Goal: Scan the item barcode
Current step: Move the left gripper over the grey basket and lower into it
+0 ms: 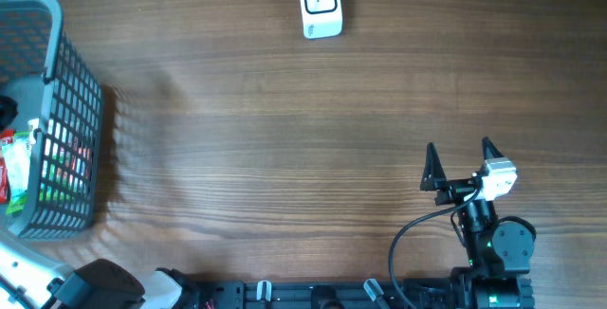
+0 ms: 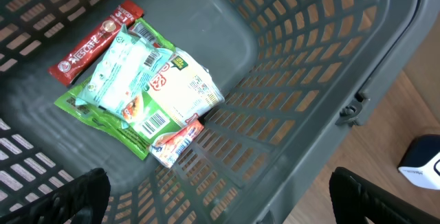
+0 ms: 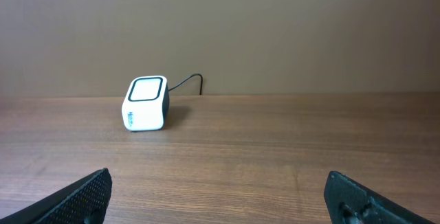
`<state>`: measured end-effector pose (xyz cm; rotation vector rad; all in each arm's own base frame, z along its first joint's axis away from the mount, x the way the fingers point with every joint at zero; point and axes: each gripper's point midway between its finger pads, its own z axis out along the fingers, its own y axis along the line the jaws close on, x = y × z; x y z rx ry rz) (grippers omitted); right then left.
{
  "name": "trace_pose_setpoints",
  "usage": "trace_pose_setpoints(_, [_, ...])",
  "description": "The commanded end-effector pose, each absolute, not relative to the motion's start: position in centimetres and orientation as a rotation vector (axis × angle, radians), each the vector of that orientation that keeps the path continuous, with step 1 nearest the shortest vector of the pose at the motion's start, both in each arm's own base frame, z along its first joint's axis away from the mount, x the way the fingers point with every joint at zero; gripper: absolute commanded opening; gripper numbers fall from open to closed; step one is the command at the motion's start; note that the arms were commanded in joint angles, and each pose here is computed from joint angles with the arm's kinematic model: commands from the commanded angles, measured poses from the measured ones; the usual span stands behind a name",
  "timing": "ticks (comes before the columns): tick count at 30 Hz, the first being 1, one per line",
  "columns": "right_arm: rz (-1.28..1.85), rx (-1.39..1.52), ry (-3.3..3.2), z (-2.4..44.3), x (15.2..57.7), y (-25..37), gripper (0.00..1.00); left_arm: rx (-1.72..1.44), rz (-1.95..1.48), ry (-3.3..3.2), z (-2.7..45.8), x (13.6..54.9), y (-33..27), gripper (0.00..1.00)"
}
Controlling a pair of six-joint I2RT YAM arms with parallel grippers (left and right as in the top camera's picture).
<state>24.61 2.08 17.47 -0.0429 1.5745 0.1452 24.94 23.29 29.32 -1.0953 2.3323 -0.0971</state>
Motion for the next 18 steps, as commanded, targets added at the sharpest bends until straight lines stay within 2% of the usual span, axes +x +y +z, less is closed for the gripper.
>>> trace_pose_setpoints(1, [0.148,-0.062,1.565,17.6,24.5,2.3,1.0,-1.091,-0.111,2.312,29.9,25.2,23.3,1.0])
trace_pose_setpoints(6, [0.148,-0.062,1.565,17.6,24.5,2.3,1.0,-1.009,-0.043,2.266,30.9,26.2,24.8,1.0])
trace_pose_setpoints(9, [0.148,-0.062,1.565,17.6,24.5,2.3,1.0,-0.626,0.12,2.381,31.3,26.5,25.3,1.0])
trace_pose_setpoints(12, [0.148,-0.062,1.565,17.6,24.5,2.3,1.0,-0.4,0.344,2.507,30.7,25.1,26.9,1.0])
trace_pose_setpoints(15, [0.148,-0.062,1.565,17.6,24.5,2.3,1.0,-0.236,0.303,2.613,28.8,24.8,26.1,1.0])
trace_pose_setpoints(18, [0.148,-0.062,1.565,17.6,24.5,2.3,1.0,-0.221,0.219,2.698,26.1,24.7,26.6,1.0])
